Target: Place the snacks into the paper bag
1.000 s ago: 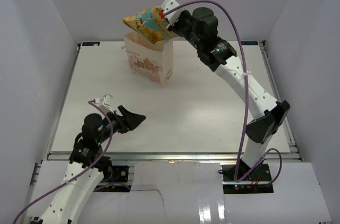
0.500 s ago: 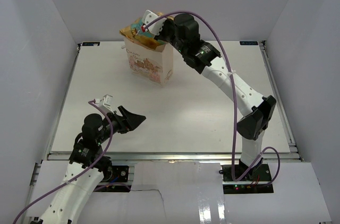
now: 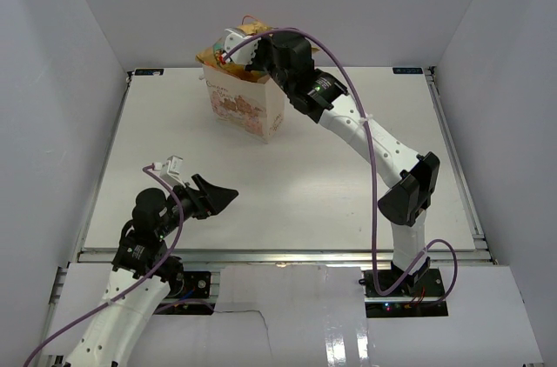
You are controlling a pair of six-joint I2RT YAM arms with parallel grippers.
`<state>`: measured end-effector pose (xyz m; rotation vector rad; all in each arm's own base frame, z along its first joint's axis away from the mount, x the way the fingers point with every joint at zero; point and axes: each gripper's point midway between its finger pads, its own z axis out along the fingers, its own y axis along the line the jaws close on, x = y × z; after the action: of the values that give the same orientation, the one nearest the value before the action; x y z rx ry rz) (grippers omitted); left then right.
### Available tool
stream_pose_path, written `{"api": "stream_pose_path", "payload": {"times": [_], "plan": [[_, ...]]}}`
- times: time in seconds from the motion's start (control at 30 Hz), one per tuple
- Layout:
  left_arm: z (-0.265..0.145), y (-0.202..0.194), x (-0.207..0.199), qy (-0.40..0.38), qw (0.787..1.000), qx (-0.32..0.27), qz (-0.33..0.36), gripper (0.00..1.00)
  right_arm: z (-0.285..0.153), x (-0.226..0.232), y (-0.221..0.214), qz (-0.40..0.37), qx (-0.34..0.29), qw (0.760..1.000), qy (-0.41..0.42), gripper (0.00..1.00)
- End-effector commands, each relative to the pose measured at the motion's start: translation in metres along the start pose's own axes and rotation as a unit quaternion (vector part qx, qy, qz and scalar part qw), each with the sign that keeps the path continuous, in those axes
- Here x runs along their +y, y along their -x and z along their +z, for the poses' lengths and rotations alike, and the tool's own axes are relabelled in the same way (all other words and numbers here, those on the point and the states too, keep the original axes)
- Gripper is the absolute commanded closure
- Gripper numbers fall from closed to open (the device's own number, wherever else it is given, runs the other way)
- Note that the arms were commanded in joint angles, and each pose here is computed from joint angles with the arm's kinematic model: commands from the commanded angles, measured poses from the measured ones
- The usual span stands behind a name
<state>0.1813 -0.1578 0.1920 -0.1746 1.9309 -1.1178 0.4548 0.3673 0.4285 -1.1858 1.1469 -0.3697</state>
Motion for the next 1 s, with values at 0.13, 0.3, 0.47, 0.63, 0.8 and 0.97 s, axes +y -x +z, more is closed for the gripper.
{"api": "stream_pose_path", "payload": {"times": [0.13, 0.3, 0.47, 0.63, 0.8, 0.97], "plan": [[-0.001, 0.008, -0.007, -0.001, 1.000, -0.007, 0.011, 0.11, -0.024, -0.071, 0.031, -0.033, -0.031, 0.993, -0.106, 0.91], [-0.001, 0.025, -0.016, 0.004, 0.999, -0.024, 0.023, 0.11, -0.015, -0.055, 0.026, -0.069, -0.015, 0.993, -0.094, 0.91], [-0.003, 0.039, -0.026, 0.003, 0.999, -0.037, 0.040, 0.11, -0.002, -0.041, 0.019, -0.098, 0.001, 0.991, -0.087, 0.90], [-0.005, 0.040, -0.026, 0.008, 0.998, -0.039, 0.042, 0.11, 0.005, -0.031, 0.013, -0.110, 0.012, 0.991, -0.077, 0.90], [-0.009, 0.050, -0.026, 0.022, 0.997, -0.062, 0.045, 0.11, 0.009, -0.028, 0.011, -0.128, 0.018, 0.989, -0.075, 0.90], [-0.013, 0.074, -0.033, 0.041, 0.992, -0.093, 0.069, 0.07, 0.011, -0.029, 0.011, -0.147, 0.024, 0.985, -0.083, 0.89]]}}
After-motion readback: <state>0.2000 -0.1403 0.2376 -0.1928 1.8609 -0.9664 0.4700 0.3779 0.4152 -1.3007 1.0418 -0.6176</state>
